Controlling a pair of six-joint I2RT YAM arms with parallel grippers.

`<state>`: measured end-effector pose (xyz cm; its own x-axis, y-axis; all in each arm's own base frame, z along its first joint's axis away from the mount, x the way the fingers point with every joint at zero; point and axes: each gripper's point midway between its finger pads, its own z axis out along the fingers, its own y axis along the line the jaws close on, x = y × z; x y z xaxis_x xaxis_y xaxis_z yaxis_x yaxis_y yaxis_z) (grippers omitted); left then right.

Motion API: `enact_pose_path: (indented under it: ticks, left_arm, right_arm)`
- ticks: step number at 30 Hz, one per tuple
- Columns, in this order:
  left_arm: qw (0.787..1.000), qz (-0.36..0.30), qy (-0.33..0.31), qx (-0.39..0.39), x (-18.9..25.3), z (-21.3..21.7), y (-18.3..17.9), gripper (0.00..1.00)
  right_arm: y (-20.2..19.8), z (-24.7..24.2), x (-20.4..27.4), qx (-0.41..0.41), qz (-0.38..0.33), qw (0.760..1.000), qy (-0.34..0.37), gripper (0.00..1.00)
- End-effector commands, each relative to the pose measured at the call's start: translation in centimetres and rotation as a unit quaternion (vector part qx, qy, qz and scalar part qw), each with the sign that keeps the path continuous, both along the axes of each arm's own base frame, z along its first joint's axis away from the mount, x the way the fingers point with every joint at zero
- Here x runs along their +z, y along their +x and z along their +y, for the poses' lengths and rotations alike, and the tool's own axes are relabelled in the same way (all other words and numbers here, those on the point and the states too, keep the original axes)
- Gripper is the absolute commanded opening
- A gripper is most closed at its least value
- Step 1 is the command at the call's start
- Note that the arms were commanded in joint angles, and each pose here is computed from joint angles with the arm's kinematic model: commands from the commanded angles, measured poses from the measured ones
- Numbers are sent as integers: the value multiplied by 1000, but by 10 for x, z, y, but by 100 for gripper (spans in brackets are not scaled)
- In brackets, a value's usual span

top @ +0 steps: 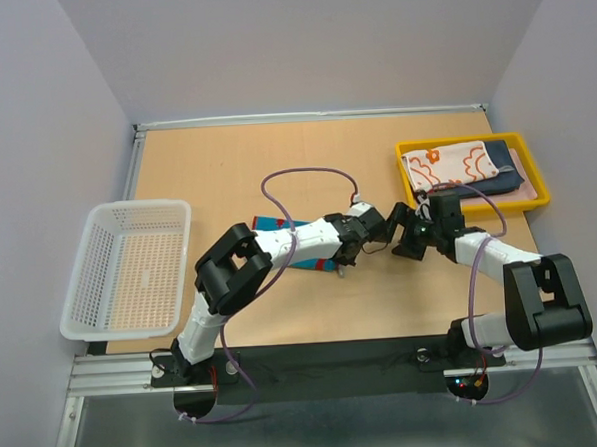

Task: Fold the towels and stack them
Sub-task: Neatly place the folded towel into the bin

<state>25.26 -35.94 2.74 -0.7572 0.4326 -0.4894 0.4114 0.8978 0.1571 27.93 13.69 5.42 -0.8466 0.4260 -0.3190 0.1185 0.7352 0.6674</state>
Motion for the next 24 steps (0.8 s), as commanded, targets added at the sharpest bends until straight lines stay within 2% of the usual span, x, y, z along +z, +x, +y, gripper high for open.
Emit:
enact_pose_path:
  ticks: [1,3,7,24]
  left_arm:
    - [998,-6,-55,-14,39,-9,-2,0]
    - [998,-5,-59,-14,41,-10,-1,0]
    - [998,-2,-63,-16,42,-10,-2,0]
    - [996,-6,-87,-14,51,-17,0,0]
  right_arm:
    - [19,27,36,-1,-54,992,111,95]
    - [25,31,40,-8,-67,990,128,97]
    - [26,45,33,-24,-41,985,168,99]
    - [17,107,-28,-66,77,976,193,96]
